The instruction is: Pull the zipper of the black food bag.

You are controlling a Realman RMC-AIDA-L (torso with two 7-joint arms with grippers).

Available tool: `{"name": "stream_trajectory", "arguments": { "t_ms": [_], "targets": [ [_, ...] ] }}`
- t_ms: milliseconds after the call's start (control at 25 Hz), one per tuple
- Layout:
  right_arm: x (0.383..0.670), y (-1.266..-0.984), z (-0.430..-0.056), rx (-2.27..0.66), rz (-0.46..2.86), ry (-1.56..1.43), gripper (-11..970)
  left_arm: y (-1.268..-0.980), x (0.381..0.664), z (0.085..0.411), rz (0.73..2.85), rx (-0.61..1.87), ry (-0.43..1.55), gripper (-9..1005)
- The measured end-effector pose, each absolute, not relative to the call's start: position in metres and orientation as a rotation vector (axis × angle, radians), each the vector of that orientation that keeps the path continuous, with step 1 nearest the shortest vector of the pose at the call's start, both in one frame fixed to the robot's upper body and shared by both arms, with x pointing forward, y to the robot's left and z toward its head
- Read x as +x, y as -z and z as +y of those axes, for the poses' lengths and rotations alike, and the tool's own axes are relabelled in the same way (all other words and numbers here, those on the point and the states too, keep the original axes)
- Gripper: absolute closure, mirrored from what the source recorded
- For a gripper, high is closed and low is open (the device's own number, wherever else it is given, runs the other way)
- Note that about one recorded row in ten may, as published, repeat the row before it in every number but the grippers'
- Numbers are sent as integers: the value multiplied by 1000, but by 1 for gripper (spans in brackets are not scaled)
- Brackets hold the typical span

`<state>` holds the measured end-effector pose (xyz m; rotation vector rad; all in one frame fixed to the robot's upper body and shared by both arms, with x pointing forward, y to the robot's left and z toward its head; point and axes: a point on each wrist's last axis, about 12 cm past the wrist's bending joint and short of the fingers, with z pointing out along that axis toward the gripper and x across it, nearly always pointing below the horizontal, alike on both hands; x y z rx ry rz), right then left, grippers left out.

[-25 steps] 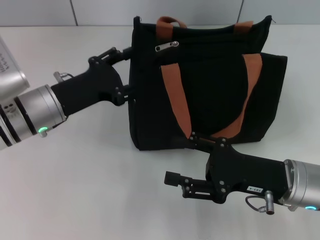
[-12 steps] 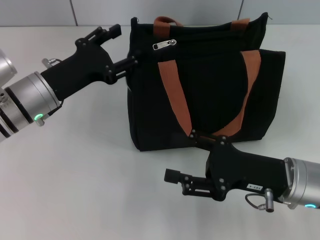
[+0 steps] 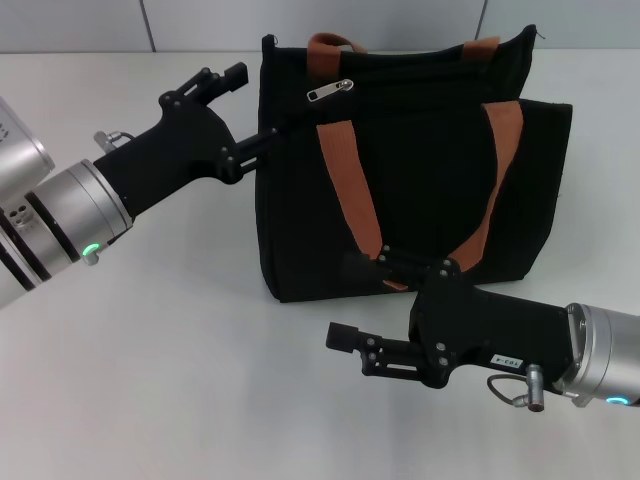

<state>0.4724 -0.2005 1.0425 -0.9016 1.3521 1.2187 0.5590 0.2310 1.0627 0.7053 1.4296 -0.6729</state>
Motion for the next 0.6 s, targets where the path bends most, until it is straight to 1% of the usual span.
{"name": "stream_trajectory", "arguments": {
  "t_ms": [280, 600],
  "targets": [
    [472, -1042, -201, -900, 1353, -1218, 202, -1058, 556, 229, 1446, 695, 687, 266],
    [472, -1042, -201, -896, 1358, -1221, 202, -1063, 555, 228, 1407, 700, 701, 275]
  ]
}}
